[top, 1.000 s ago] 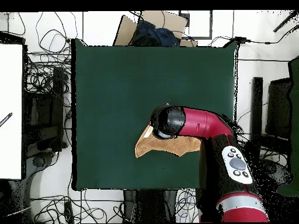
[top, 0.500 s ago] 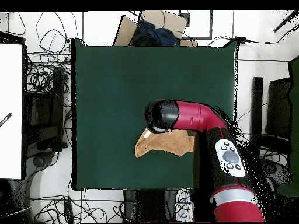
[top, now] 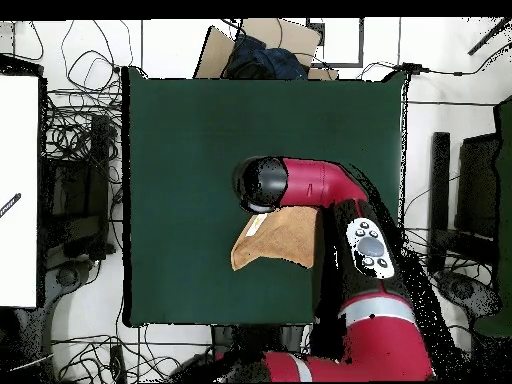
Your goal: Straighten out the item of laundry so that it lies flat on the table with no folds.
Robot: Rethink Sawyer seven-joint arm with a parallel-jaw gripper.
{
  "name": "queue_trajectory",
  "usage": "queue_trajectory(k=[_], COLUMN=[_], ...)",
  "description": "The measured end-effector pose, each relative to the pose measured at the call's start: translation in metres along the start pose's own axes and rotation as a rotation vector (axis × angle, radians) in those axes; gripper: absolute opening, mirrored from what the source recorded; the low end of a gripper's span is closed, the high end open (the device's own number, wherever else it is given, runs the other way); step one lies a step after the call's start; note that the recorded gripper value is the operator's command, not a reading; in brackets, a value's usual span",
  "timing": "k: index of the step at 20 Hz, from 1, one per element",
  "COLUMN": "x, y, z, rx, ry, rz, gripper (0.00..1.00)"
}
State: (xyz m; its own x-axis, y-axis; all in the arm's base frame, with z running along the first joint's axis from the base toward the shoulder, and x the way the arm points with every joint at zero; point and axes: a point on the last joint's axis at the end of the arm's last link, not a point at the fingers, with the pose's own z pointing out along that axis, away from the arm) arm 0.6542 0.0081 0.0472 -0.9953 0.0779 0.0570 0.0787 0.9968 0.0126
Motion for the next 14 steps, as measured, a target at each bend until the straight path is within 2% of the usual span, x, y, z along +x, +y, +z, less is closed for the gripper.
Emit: queue_trajectory(k=[7,14], x=[-0.01,-0.005], y=[0.012,0.013], z=[0.027,0.049], rx=[-0.009,-0.02], ry=[0.01,0.038], rz=[-0.012,-0.008], gripper=[1.0,1.0])
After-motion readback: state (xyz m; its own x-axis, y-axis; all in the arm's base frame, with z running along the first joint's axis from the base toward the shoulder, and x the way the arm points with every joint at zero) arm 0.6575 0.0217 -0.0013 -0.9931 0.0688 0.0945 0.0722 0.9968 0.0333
